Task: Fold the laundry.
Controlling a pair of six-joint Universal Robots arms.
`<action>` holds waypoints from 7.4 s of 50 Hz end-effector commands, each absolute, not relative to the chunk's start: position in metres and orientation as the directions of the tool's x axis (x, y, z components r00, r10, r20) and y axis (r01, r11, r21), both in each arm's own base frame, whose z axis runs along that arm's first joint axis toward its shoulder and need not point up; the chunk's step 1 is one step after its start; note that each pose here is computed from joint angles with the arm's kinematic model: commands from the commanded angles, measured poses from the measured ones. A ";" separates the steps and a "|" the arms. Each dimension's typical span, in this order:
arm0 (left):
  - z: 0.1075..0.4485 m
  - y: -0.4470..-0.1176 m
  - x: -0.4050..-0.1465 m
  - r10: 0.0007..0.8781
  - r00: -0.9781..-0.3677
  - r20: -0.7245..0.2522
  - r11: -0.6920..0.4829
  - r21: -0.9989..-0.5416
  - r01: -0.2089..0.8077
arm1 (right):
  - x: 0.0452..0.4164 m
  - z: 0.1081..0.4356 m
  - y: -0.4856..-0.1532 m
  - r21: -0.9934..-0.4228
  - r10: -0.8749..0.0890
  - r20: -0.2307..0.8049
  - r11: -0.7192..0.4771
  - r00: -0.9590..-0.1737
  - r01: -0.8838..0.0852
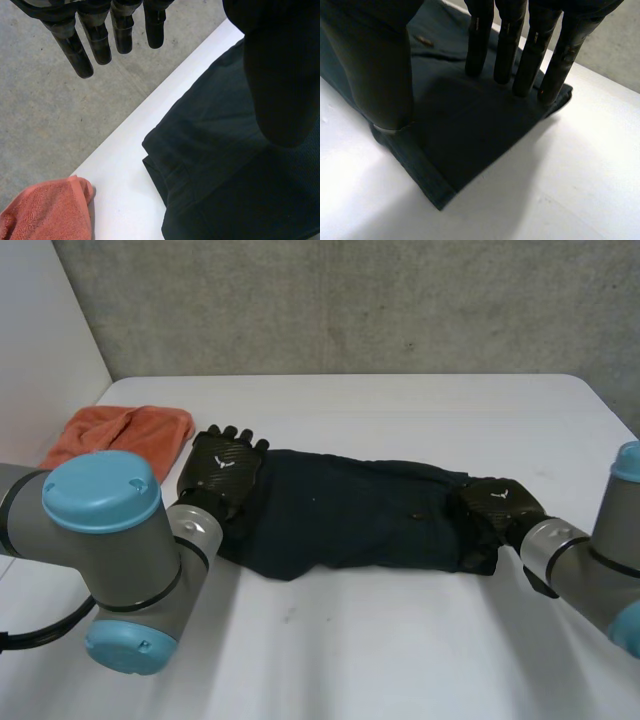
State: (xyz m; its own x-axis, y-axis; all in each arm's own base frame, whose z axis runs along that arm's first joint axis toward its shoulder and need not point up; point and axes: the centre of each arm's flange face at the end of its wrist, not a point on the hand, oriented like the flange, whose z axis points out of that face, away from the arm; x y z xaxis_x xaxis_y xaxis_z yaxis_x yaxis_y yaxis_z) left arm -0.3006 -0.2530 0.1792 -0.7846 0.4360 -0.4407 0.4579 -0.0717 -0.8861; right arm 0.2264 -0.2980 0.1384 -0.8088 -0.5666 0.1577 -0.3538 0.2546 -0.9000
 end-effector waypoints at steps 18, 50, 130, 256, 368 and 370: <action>0.179 -0.253 -0.301 0.437 -0.784 -0.441 -0.073 -0.886 0.457 | 0.233 0.116 -0.310 -0.876 -0.529 0.254 0.228 -0.810 -0.424; 0.190 -0.251 -0.299 0.425 -0.792 -0.439 -0.091 -0.891 0.445 | 0.202 0.193 -0.329 -0.831 -0.436 0.468 0.080 -0.768 -0.551; 0.193 -0.254 -0.293 0.411 -0.799 -0.439 -0.088 -0.891 0.444 | 0.217 0.225 -0.328 -0.886 -0.452 0.408 0.014 -0.793 -0.464; 0.191 -0.259 -0.284 0.402 -0.804 -0.438 -0.073 -0.891 0.448 | 0.102 0.156 -0.364 -0.861 -0.479 0.327 0.205 -0.814 -0.466; 0.249 -0.256 -0.411 0.680 -0.704 -0.205 -0.231 -0.971 0.059 | 0.252 0.259 -0.319 -0.984 -0.539 -0.128 0.176 -0.833 0.037; 0.241 -0.259 -0.415 0.686 -0.699 -0.201 -0.205 -0.975 0.080 | 0.253 0.266 -0.321 -0.986 -0.540 -0.125 0.163 -0.832 0.042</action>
State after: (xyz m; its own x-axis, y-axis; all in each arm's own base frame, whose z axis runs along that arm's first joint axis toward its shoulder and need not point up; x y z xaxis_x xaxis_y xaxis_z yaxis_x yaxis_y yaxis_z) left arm -0.3920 -0.2532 0.2523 -0.7241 0.6604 -0.1988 0.0623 -0.2245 -0.9725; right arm 0.2587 -0.3118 0.2542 -0.8183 -0.5611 -0.1247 0.0148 0.1963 -0.9804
